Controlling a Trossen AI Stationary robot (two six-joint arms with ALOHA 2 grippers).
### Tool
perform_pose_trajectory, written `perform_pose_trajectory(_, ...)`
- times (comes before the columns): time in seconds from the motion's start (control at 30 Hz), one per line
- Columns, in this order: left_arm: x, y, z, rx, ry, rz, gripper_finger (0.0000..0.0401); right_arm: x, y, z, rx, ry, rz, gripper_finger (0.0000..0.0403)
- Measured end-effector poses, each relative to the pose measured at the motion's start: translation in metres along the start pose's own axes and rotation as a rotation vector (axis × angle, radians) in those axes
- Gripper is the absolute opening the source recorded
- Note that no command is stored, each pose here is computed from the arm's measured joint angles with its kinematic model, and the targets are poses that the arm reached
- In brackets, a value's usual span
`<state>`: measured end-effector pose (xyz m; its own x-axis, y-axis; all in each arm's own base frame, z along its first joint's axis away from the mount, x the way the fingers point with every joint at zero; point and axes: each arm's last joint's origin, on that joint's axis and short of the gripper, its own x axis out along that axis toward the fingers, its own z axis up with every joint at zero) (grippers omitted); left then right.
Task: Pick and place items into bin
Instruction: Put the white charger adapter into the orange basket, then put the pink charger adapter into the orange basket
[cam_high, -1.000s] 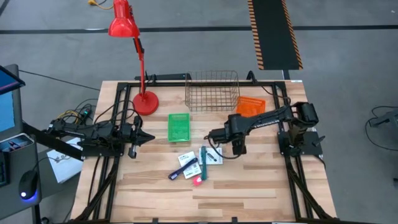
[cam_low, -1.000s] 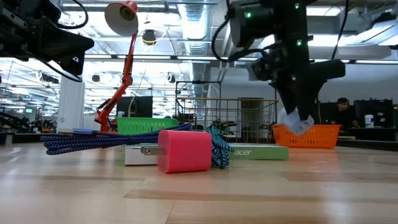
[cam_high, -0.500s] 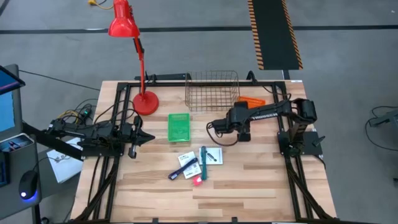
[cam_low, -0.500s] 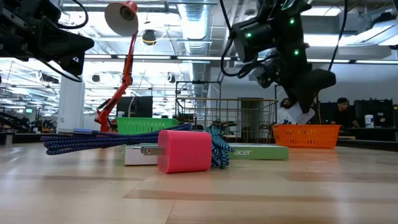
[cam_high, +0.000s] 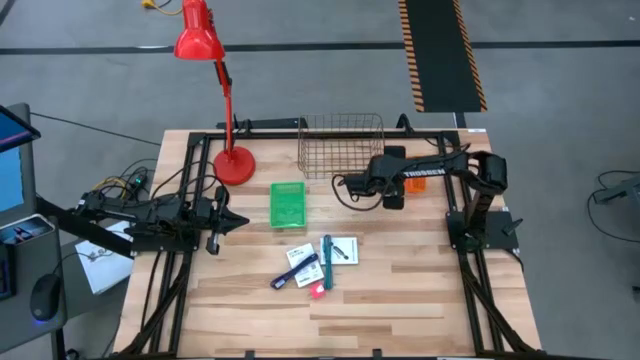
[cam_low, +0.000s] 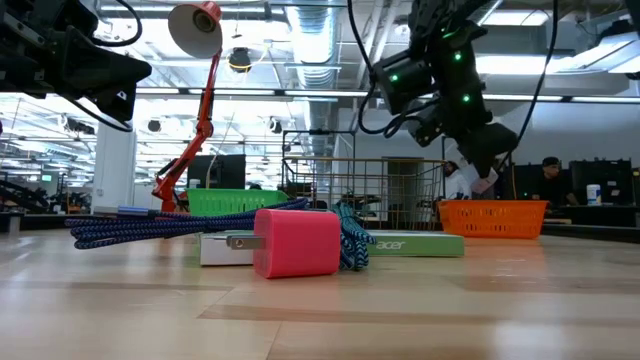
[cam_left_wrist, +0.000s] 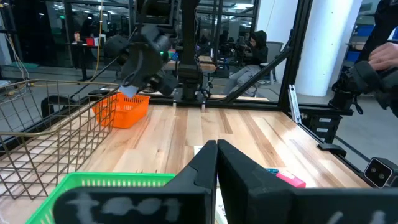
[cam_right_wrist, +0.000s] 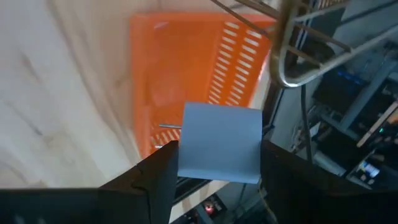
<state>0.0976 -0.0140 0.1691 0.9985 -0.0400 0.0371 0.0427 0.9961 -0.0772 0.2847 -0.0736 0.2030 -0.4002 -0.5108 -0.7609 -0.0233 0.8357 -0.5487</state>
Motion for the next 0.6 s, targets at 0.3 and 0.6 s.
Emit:
perform_pose_trajectory(0.3,0.0000,0.0000,0.0001,0.000,0.000,0.000,0.0000,0.0048,-0.0068,-0.0003,0.050,0.014,-0.005,0.0228)
perform_pose_trajectory(0.6,0.0000,0.0000,0.0000,0.000,0.000,0.000,0.0000,-0.0001,-0.0002,0.0001,0.034,-0.002,-0.013,0.0225)
